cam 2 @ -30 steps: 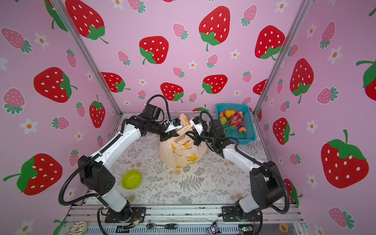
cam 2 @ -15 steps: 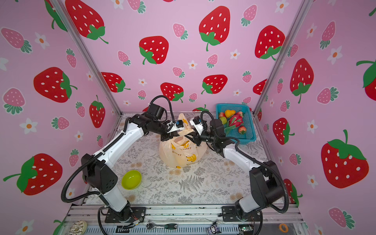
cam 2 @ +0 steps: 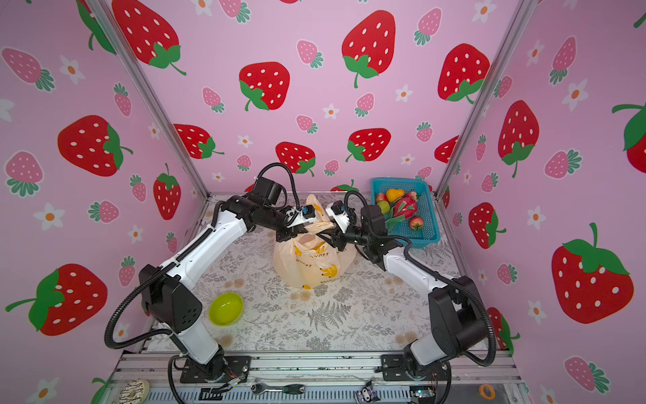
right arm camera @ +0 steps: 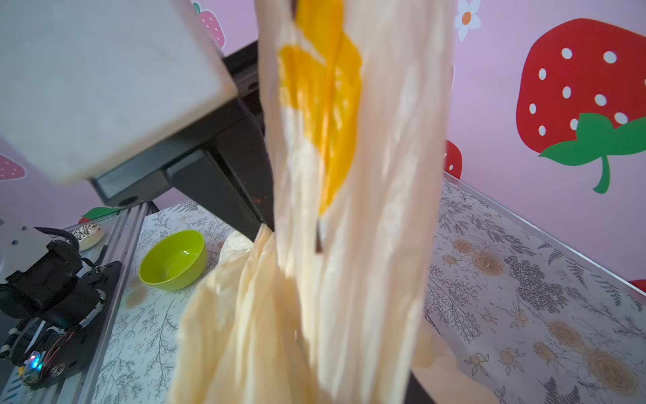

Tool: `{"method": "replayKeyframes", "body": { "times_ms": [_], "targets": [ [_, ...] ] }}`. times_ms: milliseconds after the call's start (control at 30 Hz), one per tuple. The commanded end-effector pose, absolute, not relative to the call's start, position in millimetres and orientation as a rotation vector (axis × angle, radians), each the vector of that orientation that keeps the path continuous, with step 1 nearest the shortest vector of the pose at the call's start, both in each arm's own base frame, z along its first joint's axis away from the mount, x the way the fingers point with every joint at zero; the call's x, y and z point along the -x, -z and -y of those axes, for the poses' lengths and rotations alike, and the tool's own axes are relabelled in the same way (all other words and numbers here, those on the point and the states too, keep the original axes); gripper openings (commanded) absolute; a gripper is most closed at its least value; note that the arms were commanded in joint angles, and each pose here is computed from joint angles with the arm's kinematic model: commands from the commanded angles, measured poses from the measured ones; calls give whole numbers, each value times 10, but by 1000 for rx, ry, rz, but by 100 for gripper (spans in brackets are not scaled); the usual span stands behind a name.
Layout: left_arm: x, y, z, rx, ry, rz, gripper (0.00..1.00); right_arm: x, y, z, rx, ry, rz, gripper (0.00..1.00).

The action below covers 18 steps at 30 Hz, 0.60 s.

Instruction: Place the fake fruits into the plastic bag and tie a complex knot

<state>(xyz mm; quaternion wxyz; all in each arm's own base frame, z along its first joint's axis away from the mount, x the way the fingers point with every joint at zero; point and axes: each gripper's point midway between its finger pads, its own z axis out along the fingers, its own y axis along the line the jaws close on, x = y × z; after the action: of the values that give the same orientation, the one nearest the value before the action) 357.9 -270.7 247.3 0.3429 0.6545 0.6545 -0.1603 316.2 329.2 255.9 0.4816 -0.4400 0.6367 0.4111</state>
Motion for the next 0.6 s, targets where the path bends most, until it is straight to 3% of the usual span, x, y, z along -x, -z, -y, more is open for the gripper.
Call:
{"method": "replayKeyframes", "body": {
  "times_ms": [0,567],
  "targets": [
    [-3557,-2597,2739,-1704,425,-1678,0,-3189,-2449,-3279,1102,-975,-1558,44],
    [-3586,-2471,2752,-1721,404,-1711,0,-3139,-2610,-3354,1046,-1113,-1493,51]
  ]
}}
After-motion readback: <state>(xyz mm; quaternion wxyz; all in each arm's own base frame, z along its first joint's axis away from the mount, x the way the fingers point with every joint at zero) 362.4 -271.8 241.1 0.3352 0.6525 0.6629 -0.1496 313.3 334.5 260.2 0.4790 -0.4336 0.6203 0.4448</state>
